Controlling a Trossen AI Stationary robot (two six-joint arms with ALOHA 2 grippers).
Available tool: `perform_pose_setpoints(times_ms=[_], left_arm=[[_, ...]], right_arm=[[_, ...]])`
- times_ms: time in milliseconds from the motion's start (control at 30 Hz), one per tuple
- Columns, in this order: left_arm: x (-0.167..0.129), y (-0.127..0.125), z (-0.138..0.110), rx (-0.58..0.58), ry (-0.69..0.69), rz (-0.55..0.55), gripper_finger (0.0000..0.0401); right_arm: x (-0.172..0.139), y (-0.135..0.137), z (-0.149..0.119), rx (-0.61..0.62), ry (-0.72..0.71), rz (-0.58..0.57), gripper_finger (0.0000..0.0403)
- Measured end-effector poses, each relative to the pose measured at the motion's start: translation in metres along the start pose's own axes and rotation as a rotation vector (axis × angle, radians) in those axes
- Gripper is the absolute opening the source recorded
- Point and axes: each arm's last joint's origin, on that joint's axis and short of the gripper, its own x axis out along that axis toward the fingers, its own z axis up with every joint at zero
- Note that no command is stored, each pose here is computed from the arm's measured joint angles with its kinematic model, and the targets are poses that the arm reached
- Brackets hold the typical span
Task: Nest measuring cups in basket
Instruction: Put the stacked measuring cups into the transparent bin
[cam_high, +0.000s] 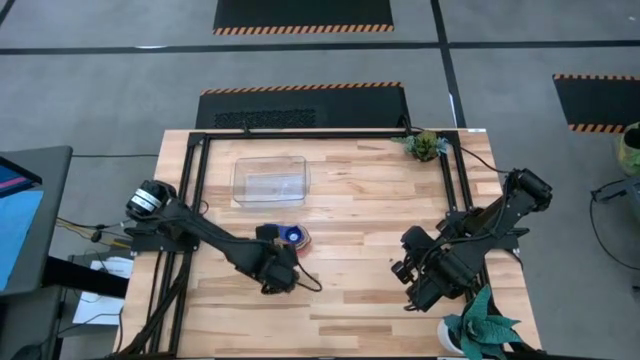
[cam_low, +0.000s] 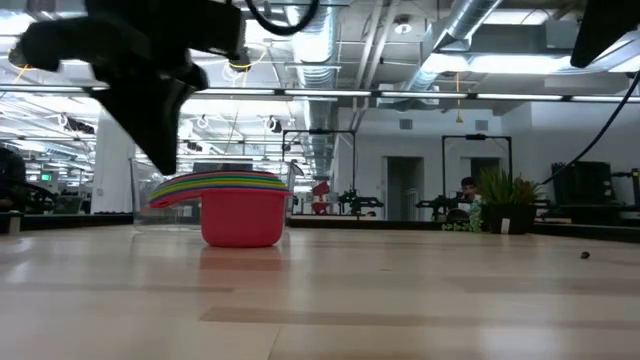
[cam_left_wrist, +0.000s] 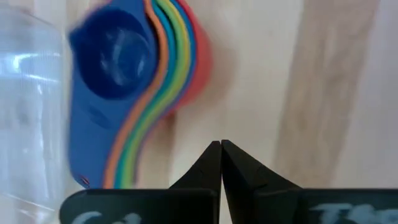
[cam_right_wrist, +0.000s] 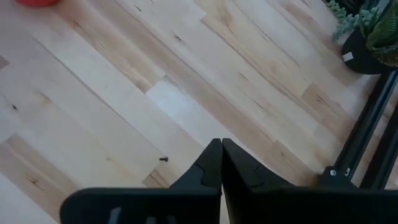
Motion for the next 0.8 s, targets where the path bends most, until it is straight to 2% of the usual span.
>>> perform_pose_setpoints(times_ms=[233, 433, 800], left_arm=[[0.011, 0.018, 0.01, 0.103, 0.036, -0.007, 0.0], [0.023, 0.025, 0.003, 0.149, 0.101, -0.026, 0.0], [0.032, 0.04, 0.003, 0.128, 0.114, 0.062, 0.0]], right_arm=[[0.0, 0.0, 0.0, 0.0, 0.0, 0.0, 0.0017], [0.0, 0.0, 0.0, -0.002, 0.0, -0.003, 0.0022], [0.003, -0.001, 0.005, 0.016, 0.001, -0.017, 0.0017]])
